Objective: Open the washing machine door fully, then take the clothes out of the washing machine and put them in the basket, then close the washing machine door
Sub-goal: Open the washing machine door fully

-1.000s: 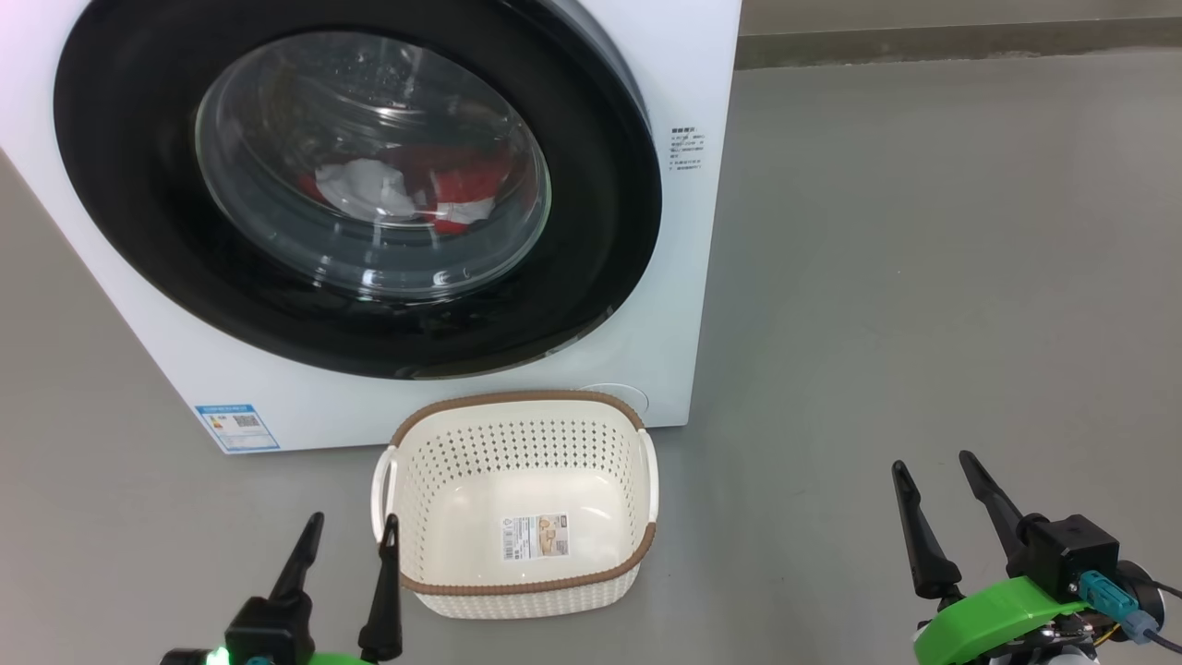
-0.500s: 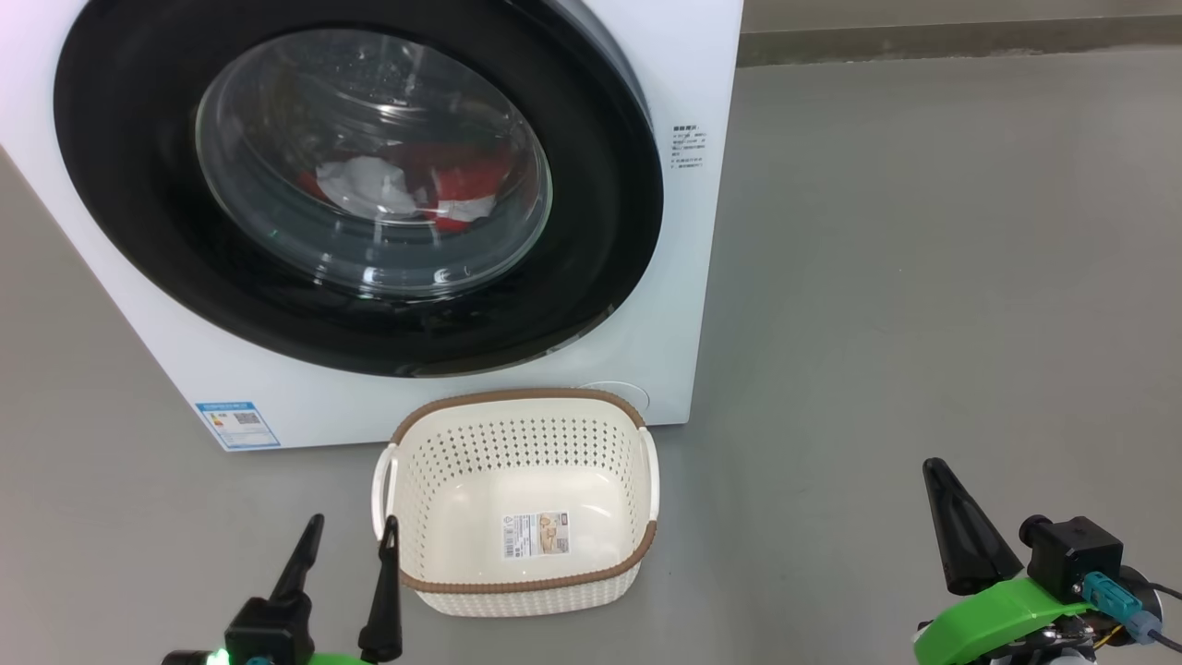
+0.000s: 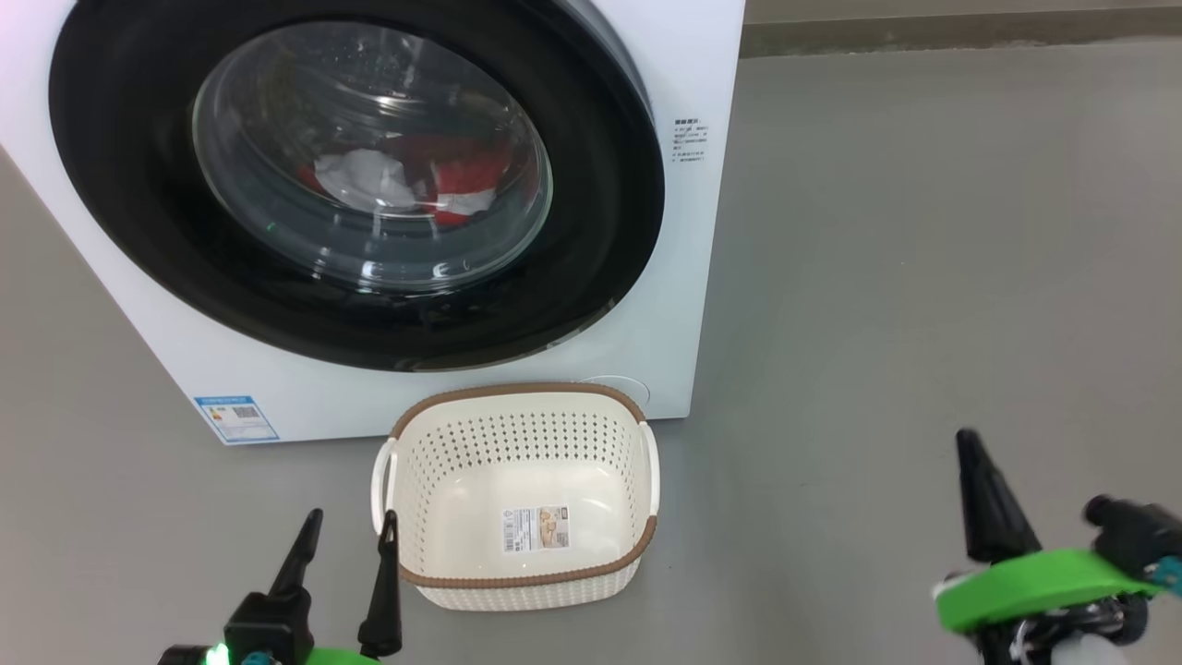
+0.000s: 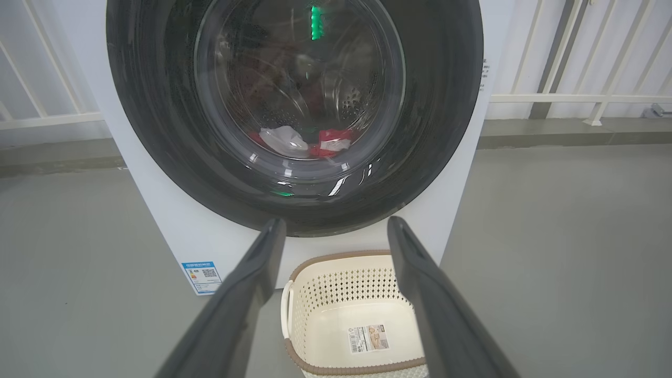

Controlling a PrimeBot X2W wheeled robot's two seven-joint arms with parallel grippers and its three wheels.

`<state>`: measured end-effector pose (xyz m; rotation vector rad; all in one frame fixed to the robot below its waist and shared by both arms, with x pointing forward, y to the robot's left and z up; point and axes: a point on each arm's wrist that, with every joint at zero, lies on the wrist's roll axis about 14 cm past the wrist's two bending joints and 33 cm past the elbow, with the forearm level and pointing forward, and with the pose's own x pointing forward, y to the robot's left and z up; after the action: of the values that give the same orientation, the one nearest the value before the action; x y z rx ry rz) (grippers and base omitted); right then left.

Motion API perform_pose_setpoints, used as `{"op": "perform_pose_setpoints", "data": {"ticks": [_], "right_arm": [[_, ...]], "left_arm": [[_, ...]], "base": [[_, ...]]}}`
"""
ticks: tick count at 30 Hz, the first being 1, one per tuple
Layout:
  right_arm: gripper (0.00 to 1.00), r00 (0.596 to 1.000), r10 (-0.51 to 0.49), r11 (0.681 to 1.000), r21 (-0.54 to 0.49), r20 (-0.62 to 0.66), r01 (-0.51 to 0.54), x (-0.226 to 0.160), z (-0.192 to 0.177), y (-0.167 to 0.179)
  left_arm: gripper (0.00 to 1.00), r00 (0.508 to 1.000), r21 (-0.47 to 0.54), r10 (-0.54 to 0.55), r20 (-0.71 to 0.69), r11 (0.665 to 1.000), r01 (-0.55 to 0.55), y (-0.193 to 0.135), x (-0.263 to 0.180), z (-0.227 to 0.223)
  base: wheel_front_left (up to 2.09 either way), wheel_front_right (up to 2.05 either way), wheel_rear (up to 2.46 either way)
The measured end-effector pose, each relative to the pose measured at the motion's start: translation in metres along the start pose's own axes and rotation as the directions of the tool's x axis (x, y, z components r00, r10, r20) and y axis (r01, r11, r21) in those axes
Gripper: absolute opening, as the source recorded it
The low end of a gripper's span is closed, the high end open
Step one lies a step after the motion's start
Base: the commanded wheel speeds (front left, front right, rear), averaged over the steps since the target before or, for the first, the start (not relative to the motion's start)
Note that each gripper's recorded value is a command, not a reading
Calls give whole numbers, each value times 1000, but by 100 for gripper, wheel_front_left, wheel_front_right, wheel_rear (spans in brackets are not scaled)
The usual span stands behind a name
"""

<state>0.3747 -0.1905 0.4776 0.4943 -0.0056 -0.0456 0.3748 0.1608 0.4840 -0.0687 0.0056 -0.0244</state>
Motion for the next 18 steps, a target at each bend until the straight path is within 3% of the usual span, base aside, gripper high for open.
{"op": "perform_pose_setpoints", "data": {"ticks": [3,6,10,18], "right_arm": [[0,999,-34,980,199,36,27,9,8,-1],[0,996,-65,923,382,58,38,20,15,0],[0,996,-82,808,587,46,40,37,20,2],[0,998,-56,584,810,-29,56,74,18,4]], "left_arm": [[100,1000,0,-1,-2,1000,1,0,1,-1],[100,1000,-1,-2,-8,1000,2,-1,3,-3],[100,1000,-2,-9,3,1000,9,-3,10,1],[100,1000,-2,-14,10,1000,14,-5,23,2]], "base": [[0,0,0],[0,0,0],[0,0,0],[0,0,0]]}}
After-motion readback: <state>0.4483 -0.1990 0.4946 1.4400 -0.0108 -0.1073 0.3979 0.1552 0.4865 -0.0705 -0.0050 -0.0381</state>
